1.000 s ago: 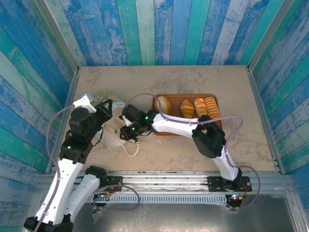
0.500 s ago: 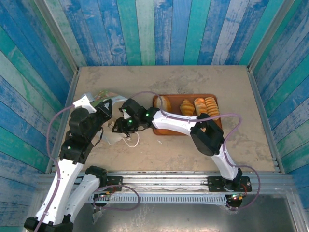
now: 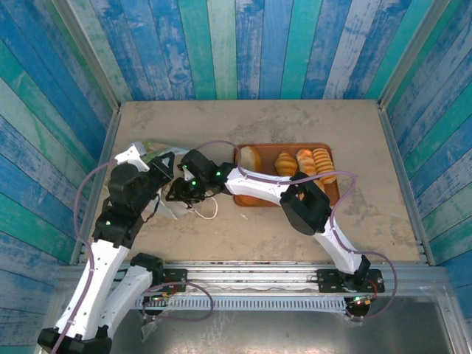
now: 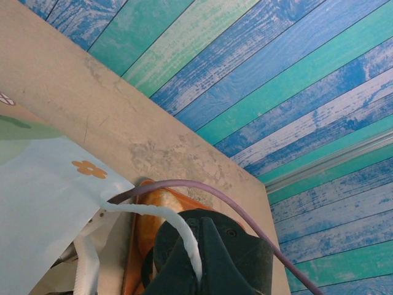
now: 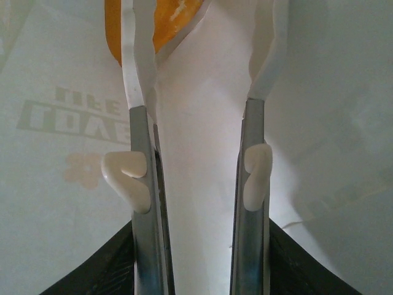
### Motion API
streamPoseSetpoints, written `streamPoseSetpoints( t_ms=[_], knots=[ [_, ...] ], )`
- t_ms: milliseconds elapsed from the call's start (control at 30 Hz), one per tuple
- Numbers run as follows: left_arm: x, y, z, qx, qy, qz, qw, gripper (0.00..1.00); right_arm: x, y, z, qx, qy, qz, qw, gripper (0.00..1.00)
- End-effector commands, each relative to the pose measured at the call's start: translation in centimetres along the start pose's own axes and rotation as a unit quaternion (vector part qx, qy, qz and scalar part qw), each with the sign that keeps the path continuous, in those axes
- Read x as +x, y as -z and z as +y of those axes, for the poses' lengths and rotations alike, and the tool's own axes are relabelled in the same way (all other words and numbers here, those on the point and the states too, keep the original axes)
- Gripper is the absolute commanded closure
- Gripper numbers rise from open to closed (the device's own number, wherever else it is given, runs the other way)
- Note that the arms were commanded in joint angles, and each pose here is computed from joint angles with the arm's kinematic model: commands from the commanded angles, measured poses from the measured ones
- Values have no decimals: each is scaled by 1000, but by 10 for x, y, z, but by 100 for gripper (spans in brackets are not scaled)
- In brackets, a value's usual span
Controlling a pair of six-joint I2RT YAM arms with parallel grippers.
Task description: Take the fake bread out of the paper bag
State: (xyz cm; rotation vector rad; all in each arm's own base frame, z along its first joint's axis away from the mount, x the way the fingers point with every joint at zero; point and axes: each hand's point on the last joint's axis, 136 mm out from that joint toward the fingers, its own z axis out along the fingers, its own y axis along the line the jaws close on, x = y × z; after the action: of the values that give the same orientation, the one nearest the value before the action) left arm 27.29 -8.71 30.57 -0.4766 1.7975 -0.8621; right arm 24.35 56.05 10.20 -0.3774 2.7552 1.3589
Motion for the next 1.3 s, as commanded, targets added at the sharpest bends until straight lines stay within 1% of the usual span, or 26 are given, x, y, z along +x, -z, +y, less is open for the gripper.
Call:
streamPoseSetpoints(
  t_ms=[0,67,300,367,467,533,600,733,767,900,1000,1167,1267],
  knots=[
    [-1,-1,-7,19,0,-3,1000,100,3,-9,4,-13,-2,13,1000,50],
    [0,-1,-7,21,1,-1,1000,100,4,-15,3,-20,-4,20,1000,48],
    [3,-4,-12,33,2,13,999,100,5,-29,6,-50,-14,39,998,46],
    [5,-5,-13,36,2,18,999,100,4,-32,7,-52,-16,40,998,47],
    [4,-4,-13,34,0,17,999,100,2,-29,6,-48,-13,33,998,53],
    [1,-1,-13,29,-2,9,1000,100,1,-23,7,-39,-1,19,999,58],
    [-3,2,-10,19,-6,0,1000,100,-5,-10,7,-19,21,-8,1000,62],
    [-11,10,-1,-6,-7,-28,1000,100,-13,22,6,17,66,-63,996,71],
    [-12,12,1,-9,-7,-34,999,100,-13,28,6,23,73,-72,994,72],
    [-17,18,2,-14,-10,-50,999,100,-12,54,2,54,97,-106,988,73],
    [-19,18,2,-16,-11,-55,998,100,-9,65,-7,87,113,-129,981,73],
    [-22,17,-2,-14,-17,-53,998,100,-4,67,-15,96,108,-123,982,72],
    [-20,16,-3,-10,-23,-48,999,100,-1,61,-6,75,113,-108,985,67]
  ],
)
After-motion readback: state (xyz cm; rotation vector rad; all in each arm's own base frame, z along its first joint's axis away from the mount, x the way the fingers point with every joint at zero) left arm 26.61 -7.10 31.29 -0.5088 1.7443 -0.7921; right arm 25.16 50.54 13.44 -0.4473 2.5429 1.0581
